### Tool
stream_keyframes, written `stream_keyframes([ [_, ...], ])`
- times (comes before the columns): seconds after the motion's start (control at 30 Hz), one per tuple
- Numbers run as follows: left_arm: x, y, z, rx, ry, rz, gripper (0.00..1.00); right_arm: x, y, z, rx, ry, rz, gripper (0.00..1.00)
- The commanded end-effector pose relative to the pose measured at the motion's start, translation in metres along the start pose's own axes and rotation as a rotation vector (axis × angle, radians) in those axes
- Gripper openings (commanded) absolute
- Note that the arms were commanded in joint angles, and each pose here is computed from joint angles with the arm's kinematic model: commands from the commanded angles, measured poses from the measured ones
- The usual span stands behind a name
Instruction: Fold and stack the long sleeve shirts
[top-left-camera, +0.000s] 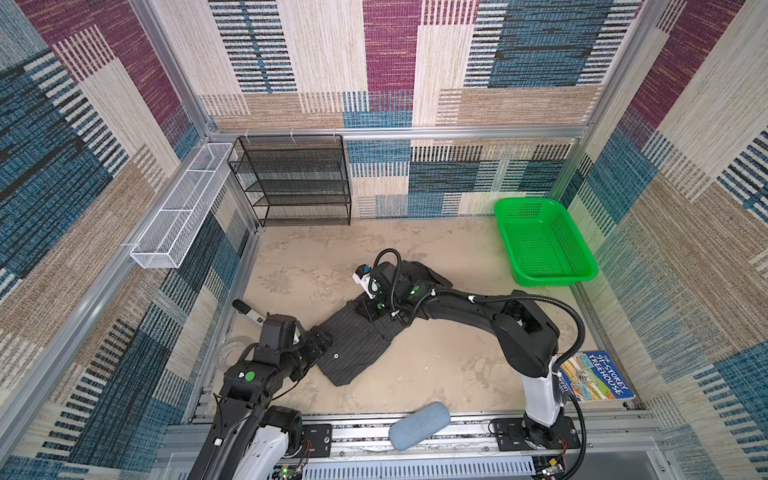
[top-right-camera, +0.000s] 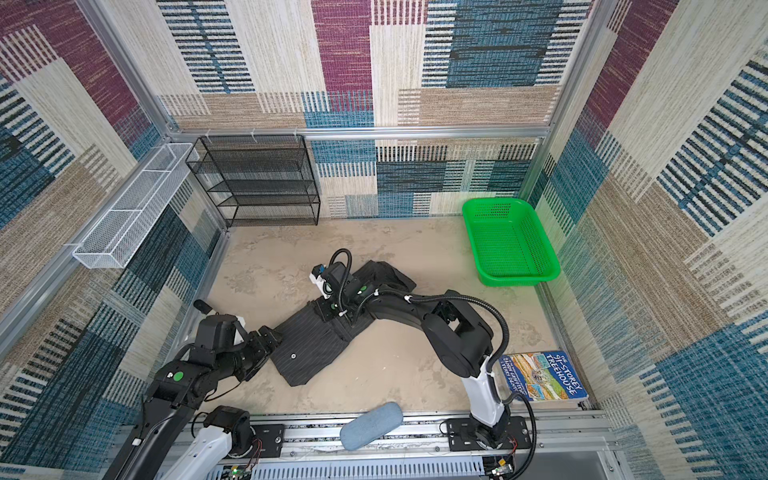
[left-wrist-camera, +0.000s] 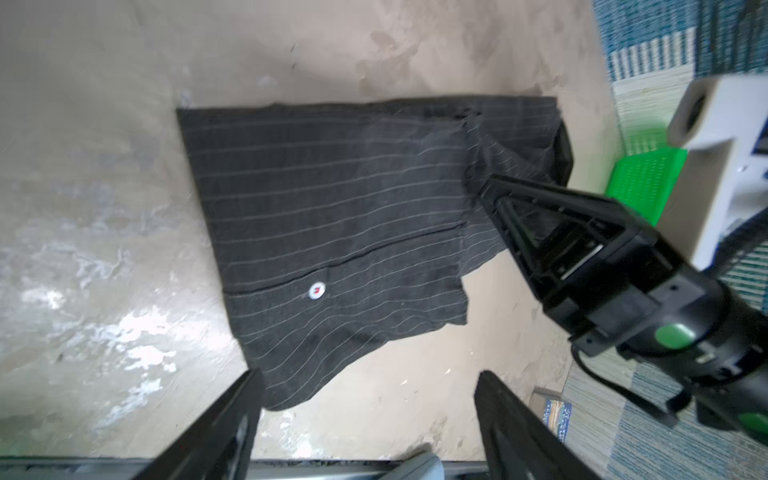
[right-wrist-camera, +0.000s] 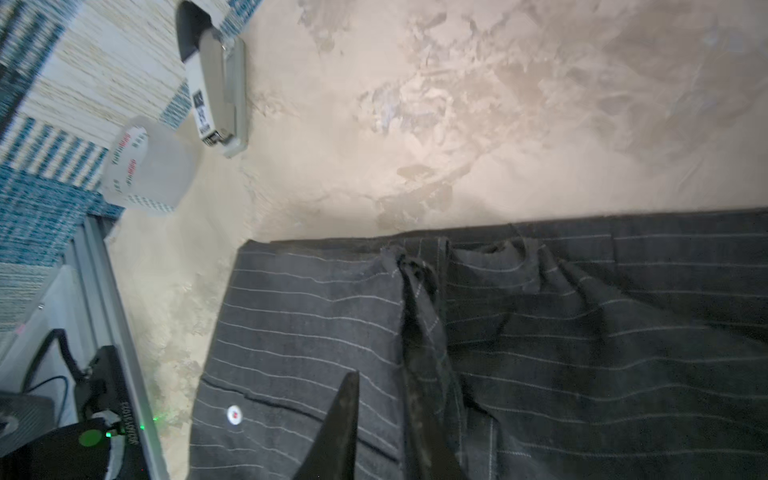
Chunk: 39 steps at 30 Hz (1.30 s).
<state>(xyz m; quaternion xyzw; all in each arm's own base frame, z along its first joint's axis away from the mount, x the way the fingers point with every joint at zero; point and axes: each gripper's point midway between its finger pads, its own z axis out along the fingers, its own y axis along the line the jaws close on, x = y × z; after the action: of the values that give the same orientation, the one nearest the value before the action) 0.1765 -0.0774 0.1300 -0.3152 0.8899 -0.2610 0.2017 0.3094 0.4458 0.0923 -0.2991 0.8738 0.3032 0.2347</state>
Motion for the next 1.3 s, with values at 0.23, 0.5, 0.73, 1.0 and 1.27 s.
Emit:
stream_keyframes([
  [0.23,0.024,0.039,0.019,-0.072,0.06,-0.055,0.84,0.038,-0.054,0.043,0.127,0.105,0.024,0.18],
  [0.5,0.018,0.049,0.041,-0.06,0.016,-0.078,0.83,0.056,-0.069,0.052,0.142,0.15,0.049,0.17],
  [0.73,-0.005,0.047,0.049,-0.04,-0.112,-0.092,0.78,0.061,-0.076,0.052,0.149,0.166,0.061,0.17],
  [1.0,-0.01,0.041,0.069,0.02,-0.122,-0.101,0.62,0.057,-0.078,0.049,0.155,0.164,0.069,0.16],
  [1.27,-0.014,0.046,0.076,0.051,-0.171,-0.099,0.55,0.057,-0.078,0.051,0.152,0.174,0.075,0.16],
])
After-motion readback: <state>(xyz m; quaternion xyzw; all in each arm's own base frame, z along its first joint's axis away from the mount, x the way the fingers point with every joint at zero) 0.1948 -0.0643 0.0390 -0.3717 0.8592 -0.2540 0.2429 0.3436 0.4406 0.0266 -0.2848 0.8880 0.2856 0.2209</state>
